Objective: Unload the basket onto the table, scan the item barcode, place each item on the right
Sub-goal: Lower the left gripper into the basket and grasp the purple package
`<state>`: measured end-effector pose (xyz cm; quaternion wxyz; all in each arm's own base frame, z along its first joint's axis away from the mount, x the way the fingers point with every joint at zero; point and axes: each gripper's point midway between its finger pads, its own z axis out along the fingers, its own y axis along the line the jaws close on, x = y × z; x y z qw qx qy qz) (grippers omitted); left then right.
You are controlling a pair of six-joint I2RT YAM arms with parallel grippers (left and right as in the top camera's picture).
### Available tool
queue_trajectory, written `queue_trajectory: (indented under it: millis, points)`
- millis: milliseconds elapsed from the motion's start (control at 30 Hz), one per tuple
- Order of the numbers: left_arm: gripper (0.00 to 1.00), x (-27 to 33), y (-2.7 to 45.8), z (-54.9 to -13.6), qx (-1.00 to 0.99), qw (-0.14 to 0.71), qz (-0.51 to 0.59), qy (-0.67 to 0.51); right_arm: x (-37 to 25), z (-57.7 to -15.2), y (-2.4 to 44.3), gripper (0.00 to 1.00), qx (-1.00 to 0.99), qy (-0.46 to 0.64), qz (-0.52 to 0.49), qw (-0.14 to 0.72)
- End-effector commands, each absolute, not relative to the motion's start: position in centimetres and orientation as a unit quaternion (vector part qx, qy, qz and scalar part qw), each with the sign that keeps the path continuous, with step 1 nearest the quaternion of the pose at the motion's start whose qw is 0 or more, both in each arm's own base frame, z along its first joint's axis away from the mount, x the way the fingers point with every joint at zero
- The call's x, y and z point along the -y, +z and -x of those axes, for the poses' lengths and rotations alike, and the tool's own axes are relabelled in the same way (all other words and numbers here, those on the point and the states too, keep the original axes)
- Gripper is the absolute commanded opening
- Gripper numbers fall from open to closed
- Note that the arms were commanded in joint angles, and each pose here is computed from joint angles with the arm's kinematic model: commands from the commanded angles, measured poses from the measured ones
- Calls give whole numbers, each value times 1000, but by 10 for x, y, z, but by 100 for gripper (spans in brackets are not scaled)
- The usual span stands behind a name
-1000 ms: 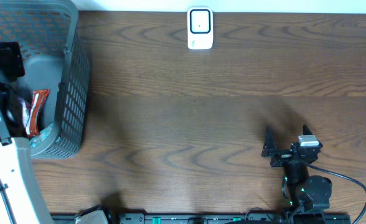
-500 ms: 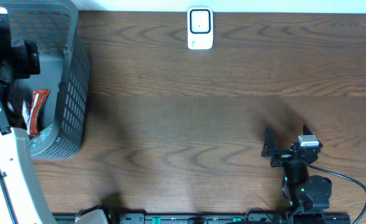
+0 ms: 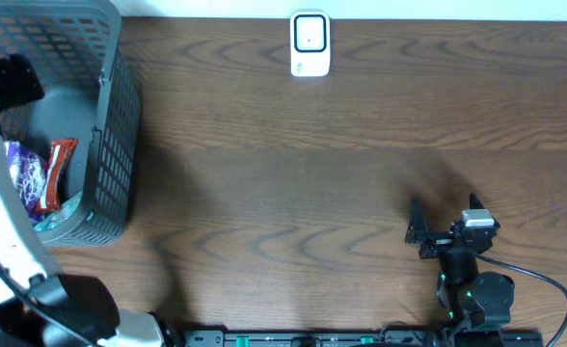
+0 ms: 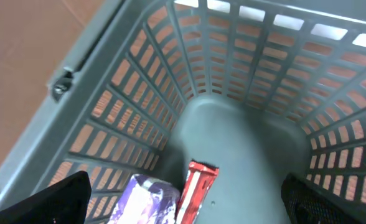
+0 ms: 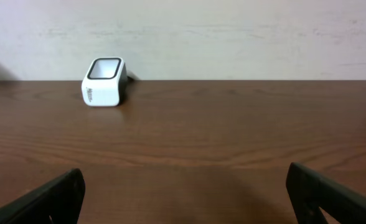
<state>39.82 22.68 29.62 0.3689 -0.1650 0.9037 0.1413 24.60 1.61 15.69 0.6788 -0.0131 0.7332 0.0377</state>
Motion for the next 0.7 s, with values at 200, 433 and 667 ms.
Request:
queue_trajectory:
  millis: [200, 433, 667]
  points:
    - [98, -251, 264, -379, -918, 283, 208, 185, -13, -246, 156, 99, -733, 28, 14, 679]
    - [98, -268, 222, -334, -937, 141, 183, 263, -13, -246, 156, 99, -733, 28, 14, 679]
    - [98, -268, 182, -319, -940, 101, 198, 258, -13, -246, 156, 99, -733, 28, 14, 679]
